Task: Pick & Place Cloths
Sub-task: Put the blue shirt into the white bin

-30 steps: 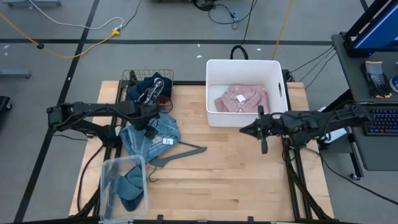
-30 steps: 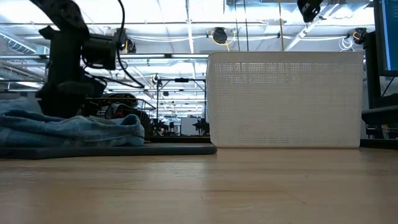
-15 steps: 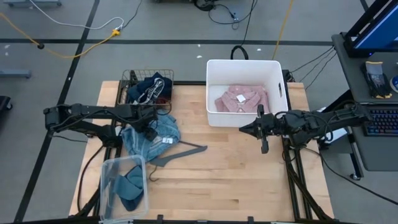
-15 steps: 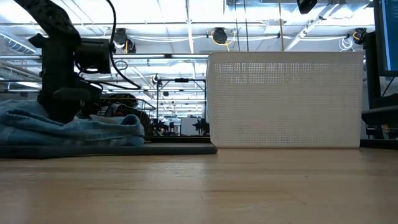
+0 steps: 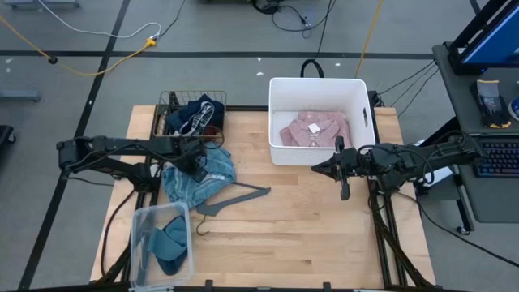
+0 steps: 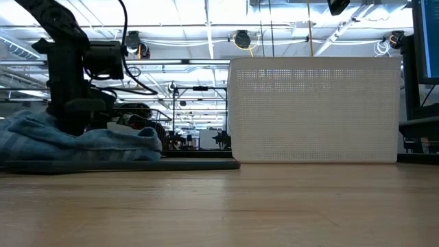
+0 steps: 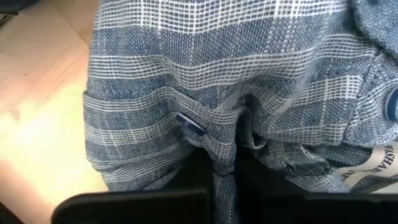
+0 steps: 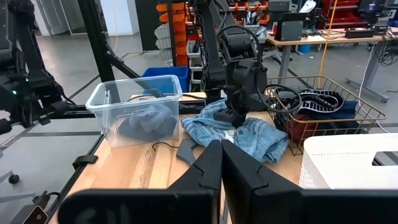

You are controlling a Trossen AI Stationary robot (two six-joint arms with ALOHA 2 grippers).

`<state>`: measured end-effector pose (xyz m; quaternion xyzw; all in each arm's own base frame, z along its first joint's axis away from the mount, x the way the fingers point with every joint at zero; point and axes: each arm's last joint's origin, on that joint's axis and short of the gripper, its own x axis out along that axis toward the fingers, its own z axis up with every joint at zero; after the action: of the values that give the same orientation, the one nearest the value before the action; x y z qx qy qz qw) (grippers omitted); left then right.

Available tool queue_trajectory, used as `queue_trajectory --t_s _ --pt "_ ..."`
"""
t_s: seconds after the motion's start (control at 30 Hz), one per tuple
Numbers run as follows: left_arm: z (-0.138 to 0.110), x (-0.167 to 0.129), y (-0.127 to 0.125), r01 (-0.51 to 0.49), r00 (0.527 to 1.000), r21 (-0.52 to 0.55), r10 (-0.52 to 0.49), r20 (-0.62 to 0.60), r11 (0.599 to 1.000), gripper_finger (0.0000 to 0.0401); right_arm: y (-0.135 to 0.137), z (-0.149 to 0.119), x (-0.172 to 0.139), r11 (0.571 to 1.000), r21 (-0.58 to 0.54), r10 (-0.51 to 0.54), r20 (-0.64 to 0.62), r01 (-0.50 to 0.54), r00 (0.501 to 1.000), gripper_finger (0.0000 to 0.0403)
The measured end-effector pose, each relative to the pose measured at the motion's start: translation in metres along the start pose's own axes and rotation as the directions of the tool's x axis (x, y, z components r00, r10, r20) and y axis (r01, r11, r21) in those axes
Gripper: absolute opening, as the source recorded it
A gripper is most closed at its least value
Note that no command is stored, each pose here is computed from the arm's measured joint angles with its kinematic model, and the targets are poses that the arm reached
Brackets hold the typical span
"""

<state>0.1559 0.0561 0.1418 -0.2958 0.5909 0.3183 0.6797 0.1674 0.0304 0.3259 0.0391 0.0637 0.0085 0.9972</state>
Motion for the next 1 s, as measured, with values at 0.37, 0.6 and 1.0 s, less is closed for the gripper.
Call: queue_trajectory --t_s 0.37,0.6,1.0 --pt "0.009 -0.049 -0.005 0.051 0.995 0.024 -0.053 0.082 0.998 0.0012 0.0 0.0 0.0 1.0 -0.014 0.001 0.003 -0.001 1.0 0.0" --pt "0.014 -0.092 -0.017 0.114 0.972 0.106 -0.132 0.192 0.988 0.0012 0.0 0.0 0.0 1.0 -0.015 0.001 0.003 -0.001 1.0 0.0" --pt "0.019 -0.17 -0.045 0.238 0.869 0.286 -0.335 0.363 0.928 0.0011 0.0 0.0 0.0 1.0 -0.018 0.0 0.003 0.0 1.0 0.0"
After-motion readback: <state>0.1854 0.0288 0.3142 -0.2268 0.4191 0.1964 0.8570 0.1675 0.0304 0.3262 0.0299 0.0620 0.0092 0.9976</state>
